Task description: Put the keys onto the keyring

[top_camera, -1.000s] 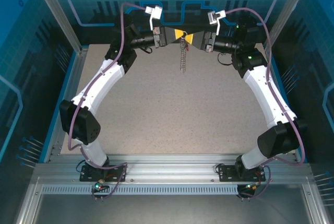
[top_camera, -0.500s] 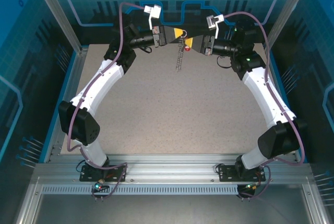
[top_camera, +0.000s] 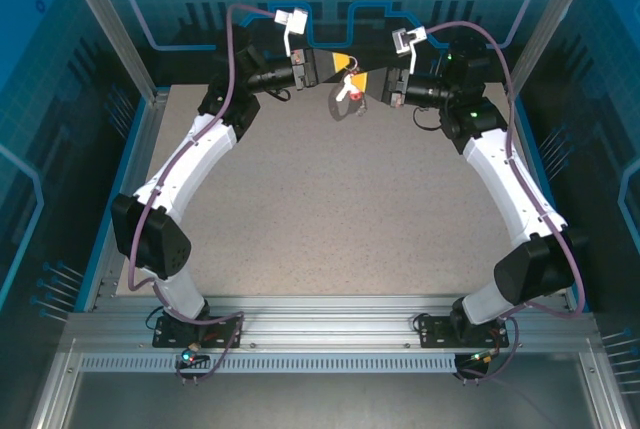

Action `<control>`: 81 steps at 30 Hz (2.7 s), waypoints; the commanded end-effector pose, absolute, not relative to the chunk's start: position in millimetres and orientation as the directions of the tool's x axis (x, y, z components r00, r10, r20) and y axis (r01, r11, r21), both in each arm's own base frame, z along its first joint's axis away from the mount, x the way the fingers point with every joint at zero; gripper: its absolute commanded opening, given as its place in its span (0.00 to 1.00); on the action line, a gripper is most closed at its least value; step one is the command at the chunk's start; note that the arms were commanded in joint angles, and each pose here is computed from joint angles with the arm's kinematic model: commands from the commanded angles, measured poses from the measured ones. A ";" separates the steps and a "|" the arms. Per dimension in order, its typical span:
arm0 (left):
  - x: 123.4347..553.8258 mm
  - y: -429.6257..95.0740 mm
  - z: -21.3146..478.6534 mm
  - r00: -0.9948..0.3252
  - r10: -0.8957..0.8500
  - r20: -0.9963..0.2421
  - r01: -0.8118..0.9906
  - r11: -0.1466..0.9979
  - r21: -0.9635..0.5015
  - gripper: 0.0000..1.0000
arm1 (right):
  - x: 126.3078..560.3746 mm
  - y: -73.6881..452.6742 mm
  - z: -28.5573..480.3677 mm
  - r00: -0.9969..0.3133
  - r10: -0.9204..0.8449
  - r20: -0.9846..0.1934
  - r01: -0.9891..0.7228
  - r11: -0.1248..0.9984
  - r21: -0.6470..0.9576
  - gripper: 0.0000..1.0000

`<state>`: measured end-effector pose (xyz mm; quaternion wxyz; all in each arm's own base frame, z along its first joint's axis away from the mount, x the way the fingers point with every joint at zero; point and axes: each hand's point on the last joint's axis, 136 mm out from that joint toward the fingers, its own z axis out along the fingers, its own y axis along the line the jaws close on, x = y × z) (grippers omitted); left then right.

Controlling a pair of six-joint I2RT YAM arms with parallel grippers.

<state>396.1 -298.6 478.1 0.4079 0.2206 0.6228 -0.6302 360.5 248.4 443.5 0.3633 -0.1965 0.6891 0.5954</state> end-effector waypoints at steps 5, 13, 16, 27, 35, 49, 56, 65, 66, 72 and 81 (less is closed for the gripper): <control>376.4 -293.0 515.4 -0.468 -0.277 -0.839 0.855 0.096 -0.509 0.00 | 352.8 270.8 453.9 -0.638 0.119 -0.761 -0.743 0.165 0.648 0.00; 377.0 -292.3 514.7 -0.466 -0.283 -0.838 0.854 0.103 -0.510 0.00 | 355.2 266.8 447.2 -0.640 0.105 -0.761 -0.736 0.202 0.646 0.00; 377.0 -291.8 515.5 -0.464 -0.286 -0.839 0.855 0.105 -0.508 0.00 | 357.8 253.7 447.5 -0.637 0.130 -0.760 -0.726 0.232 0.648 0.00; 376.8 -291.2 519.3 -0.457 -0.292 -0.840 0.859 0.100 -0.502 0.00 | 349.9 200.2 449.9 -0.607 0.241 -0.758 -0.684 0.328 0.652 0.35; 374.4 -292.0 522.1 -0.461 -0.288 -0.839 0.862 0.080 -0.501 0.00 | 352.5 200.3 455.2 -0.561 0.237 -0.793 -0.704 0.367 0.608 0.48; 364.7 -291.8 528.9 -0.467 -0.279 -0.839 0.867 0.041 -0.496 0.00 | 374.2 213.5 443.9 -0.541 0.226 -0.810 -0.696 0.419 0.582 0.53; 363.9 -293.2 529.9 -0.478 -0.273 -0.835 0.865 0.020 -0.502 0.00 | 361.1 233.9 448.4 -0.517 0.174 -0.838 -0.742 0.398 0.540 0.54; 364.5 -293.6 531.1 -0.479 -0.274 -0.834 0.865 0.016 -0.502 0.00 | 358.1 242.9 456.3 -0.504 0.164 -0.848 -0.764 0.372 0.527 0.55; 363.7 -293.9 531.6 -0.478 -0.274 -0.835 0.866 0.014 -0.500 0.00 | 357.5 243.8 456.8 -0.504 0.162 -0.848 -0.767 0.367 0.526 0.54; 364.0 -293.7 531.0 -0.478 -0.273 -0.835 0.866 0.015 -0.500 0.00 | 358.2 247.8 458.8 -0.505 0.158 -0.849 -0.774 0.353 0.526 0.53; 363.5 -294.1 530.5 -0.480 -0.271 -0.834 0.865 0.013 -0.501 0.00 | 363.5 251.0 457.3 -0.508 0.156 -0.847 -0.769 0.362 0.528 0.53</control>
